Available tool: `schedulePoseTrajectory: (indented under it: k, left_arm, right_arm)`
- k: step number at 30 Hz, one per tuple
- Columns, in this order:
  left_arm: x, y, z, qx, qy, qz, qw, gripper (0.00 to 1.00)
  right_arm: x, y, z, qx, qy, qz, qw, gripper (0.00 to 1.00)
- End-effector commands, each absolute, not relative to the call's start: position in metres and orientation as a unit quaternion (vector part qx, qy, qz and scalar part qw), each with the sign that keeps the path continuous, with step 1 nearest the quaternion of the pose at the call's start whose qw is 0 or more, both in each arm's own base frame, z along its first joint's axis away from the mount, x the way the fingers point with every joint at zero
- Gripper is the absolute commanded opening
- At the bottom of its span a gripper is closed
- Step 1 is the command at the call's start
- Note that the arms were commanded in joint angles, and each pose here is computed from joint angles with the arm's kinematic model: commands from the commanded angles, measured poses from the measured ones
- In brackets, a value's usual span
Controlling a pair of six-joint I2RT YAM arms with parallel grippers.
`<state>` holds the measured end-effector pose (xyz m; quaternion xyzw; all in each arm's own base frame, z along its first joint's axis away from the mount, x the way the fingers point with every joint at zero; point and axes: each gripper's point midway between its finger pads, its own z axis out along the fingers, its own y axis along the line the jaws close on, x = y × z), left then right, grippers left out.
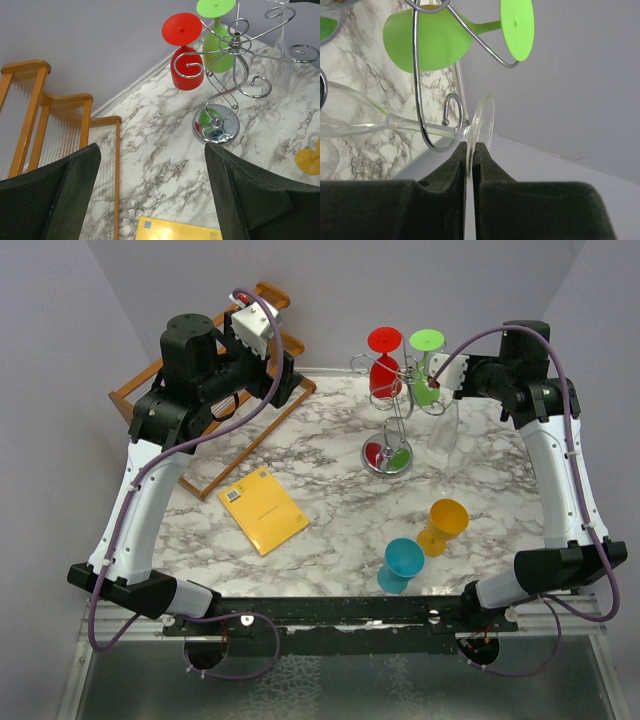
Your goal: Place the wine glass upside down on the wine glass rack
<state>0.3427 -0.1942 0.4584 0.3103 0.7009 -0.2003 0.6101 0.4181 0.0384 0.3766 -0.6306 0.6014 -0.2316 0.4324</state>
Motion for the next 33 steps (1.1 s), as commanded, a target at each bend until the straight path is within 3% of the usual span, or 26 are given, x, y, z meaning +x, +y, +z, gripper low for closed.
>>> schedulePoseTrajectory:
  k: [1, 33]
  left_arm:
    - [0.338, -0.195, 0.470, 0.318, 0.684, -0.206, 0.623, 0.88]
    - [0.335, -0.192, 0.470, 0.319, 0.684, -0.203, 0.624, 0.88]
  right_arm:
    - [0.426, 0.050, 0.388, -0.631, 0.581, -0.225, 0.463, 0.05]
    - [0.432, 0.087, 0.380, -0.643, 0.564, -0.165, 0.492, 0.15]
